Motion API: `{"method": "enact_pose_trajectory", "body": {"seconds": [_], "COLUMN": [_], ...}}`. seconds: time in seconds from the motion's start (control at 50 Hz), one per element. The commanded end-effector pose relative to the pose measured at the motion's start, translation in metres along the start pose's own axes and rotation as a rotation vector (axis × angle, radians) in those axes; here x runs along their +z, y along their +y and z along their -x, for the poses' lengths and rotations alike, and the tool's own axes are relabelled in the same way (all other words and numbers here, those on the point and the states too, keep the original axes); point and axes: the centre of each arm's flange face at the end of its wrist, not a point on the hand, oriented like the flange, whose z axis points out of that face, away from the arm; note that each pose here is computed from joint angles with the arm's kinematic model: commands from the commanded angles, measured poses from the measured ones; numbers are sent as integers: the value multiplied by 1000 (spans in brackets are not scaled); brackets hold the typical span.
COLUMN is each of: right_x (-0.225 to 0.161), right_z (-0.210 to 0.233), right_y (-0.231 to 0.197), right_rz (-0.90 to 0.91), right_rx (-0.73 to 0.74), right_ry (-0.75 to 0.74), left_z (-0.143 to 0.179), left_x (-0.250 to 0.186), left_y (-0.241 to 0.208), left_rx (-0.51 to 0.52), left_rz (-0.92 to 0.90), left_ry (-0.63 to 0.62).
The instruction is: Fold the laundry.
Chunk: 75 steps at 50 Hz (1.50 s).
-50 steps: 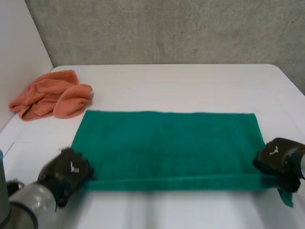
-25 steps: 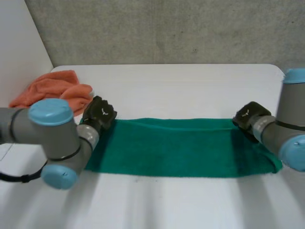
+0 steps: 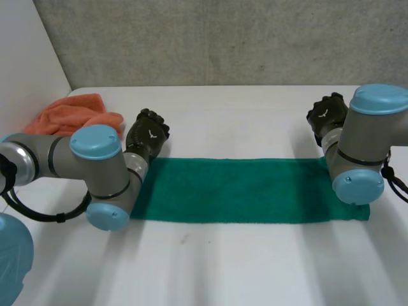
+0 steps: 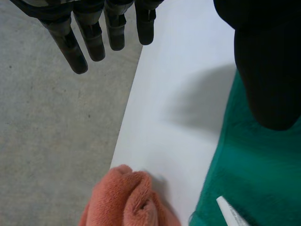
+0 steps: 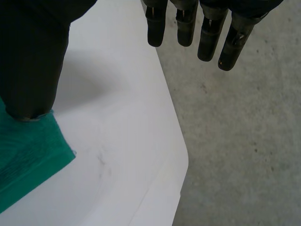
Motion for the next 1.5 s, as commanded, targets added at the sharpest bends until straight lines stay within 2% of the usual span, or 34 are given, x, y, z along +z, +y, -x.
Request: {"method": "enact_pose_trajectory", "body": {"seconds": [0.02,0.1,0.18,0.26,0.34,0.46,0.68,0.88,0.98,1.04,1.12,1.14,1.2,1.28,1.34,1.36,1.42,1.44,1.5], "right_x": [-42,-64,-93,-110,-117,-110,-87,-70,-70,-69,-67,-67,-71,-95,-112,-125,-148,-165,-186], "right_z": [-24,-42,-33,-20,-8,-3,19,-31,-78,-90,-82,-74,-63,-45,-21,-4,29,52,85], "right_y": [-4,16,44,64,81,91,112,150,179,188,160,133,93,12,-29,-55,-85,-98,-106], "right_rz": [0,30,92,137,165,115,134,240,303,325,243,164,39,-246,-402,-512,-646,-718,-796], "right_rx": [148,215,297,409,470,485,472,397,211,157,108,94,80,42,17,8,-5,-16,-36], "right_ry": [-11,-64,-241,-348,-401,-365,-349,-119,3,34,9,-7,-19,-12,-39,-68,-144,-214,-333], "left_z": [13,21,24,18,12,12,13,15,21,23,25,25,27,42,50,55,62,65,67], "left_x": [-31,-54,-82,-97,-104,-102,-101,-102,-104,-104,-105,-105,-104,-106,-108,-110,-113,-116,-118], "left_y": [-13,-18,-21,-20,-19,-20,-18,-19,-23,-23,-25,-25,-25,-28,-28,-28,-26,-24,-19], "left_rx": [-91,-210,-345,-411,-421,-421,-421,-423,-426,-428,-426,-428,-428,-431,-433,-434,-441,-452,-477], "left_rz": [-6,-11,-18,-26,-36,-52,-47,-52,-64,-67,-73,-74,-74,-88,-91,-93,-93,-86,-74], "left_ry": [16,29,54,101,119,106,104,99,86,80,75,74,67,25,5,-9,-30,-40,-43]}}
